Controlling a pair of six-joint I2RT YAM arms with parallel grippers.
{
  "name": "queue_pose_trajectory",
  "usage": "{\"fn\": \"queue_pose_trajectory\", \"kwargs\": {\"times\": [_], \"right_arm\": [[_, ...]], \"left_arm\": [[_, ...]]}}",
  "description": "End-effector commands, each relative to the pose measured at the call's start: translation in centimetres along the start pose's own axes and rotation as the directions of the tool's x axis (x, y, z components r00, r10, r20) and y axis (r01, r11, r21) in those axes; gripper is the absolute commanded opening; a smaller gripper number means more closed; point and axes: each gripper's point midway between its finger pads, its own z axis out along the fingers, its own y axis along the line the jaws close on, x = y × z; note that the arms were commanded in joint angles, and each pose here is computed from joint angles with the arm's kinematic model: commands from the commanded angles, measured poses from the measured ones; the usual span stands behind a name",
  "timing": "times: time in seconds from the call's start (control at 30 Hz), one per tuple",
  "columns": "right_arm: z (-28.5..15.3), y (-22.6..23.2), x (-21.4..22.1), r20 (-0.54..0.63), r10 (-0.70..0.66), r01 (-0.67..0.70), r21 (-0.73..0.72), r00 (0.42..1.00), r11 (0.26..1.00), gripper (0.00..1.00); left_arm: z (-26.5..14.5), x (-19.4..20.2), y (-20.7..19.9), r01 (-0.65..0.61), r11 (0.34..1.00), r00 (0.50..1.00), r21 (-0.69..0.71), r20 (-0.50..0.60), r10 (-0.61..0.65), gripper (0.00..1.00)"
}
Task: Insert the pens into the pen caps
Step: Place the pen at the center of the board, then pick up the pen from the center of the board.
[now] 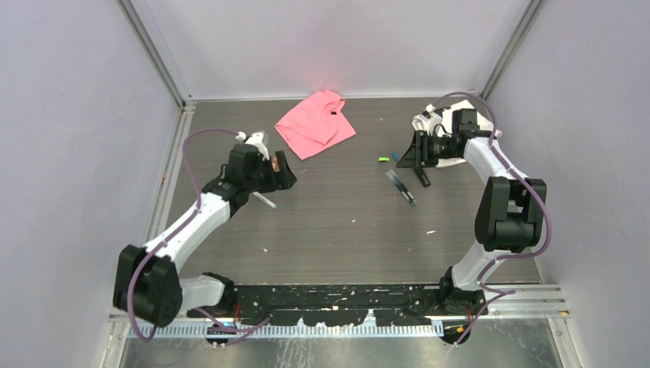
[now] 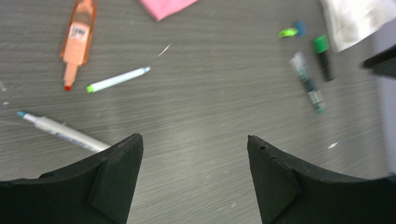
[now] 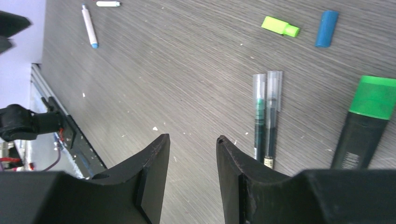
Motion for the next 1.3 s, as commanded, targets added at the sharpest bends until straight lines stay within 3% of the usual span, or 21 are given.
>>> {"fn": "queue_pose_trajectory", "kwargs": {"times": [0.0, 0.1, 0.23, 0.4, 0.57, 0.7, 0.93, 1.1, 1.27], "right_arm": [[-0.5, 1.9, -0.9, 0.055, -0.012, 0.016, -0.06, 0.998, 0.998, 0.48], [-0.4, 1.7, -0.7, 0.056, -0.002, 0.005, -0.06, 0.998, 0.998, 0.48], [-0.3, 1.8, -0.8, 0.063, -0.001, 0.005, -0.065, 0.998, 0.998, 0.48], [-0.2, 1.5, -0.5, 0.061, -0.006, 0.01, -0.055, 0.998, 0.998, 0.48], [-0.1, 0.8, -0.7, 0.057, 0.002, 0.0, -0.034, 0.998, 0.999, 0.48], [0.2, 0.4, -1.1, 0.056, 0.014, -0.012, -0.025, 0.998, 1.0, 0.48], [0.4, 0.3, -1.0, 0.055, 0.025, -0.024, -0.032, 0.998, 0.999, 0.48], [0.4, 0.3, -1.0, 0.053, 0.027, -0.025, -0.033, 0.998, 0.999, 0.48], [0.4, 0.3, -0.9, 0.052, 0.031, -0.029, -0.035, 0.998, 0.999, 0.48]], "left_arm": [[1.0, 0.5, 3.0, -0.11, 0.982, 0.987, -0.156, -0.137, 0.089, 0.82], [2.7, 0.3, 3.4, -0.07, 0.98, 0.986, -0.187, -0.161, 0.04, 0.73], [4.0, 0.3, 5.5, -0.003, 0.944, 0.98, -0.329, -0.187, -0.062, 0.52], [2.7, 2.3, 8.6, 0.1, 0.847, 0.966, -0.523, -0.154, -0.209, 0.5], [2.3, 3.2, 9.7, 0.25, 0.789, 0.949, -0.561, -0.021, -0.315, 0.51], [2.8, 3.5, 10.3, 0.31, 0.738, 0.925, -0.599, 0.011, -0.38, 0.52], [4.0, 5.6, 11.7, 0.295, 0.667, 0.894, -0.685, -0.049, -0.445, 0.51], [5.1, 6.7, 12.3, 0.3, 0.65, 0.879, -0.698, -0.063, -0.474, 0.47], [4.7, 7.5, 13.2, 0.261, 0.593, 0.869, -0.761, -0.083, -0.489, 0.29]]}}
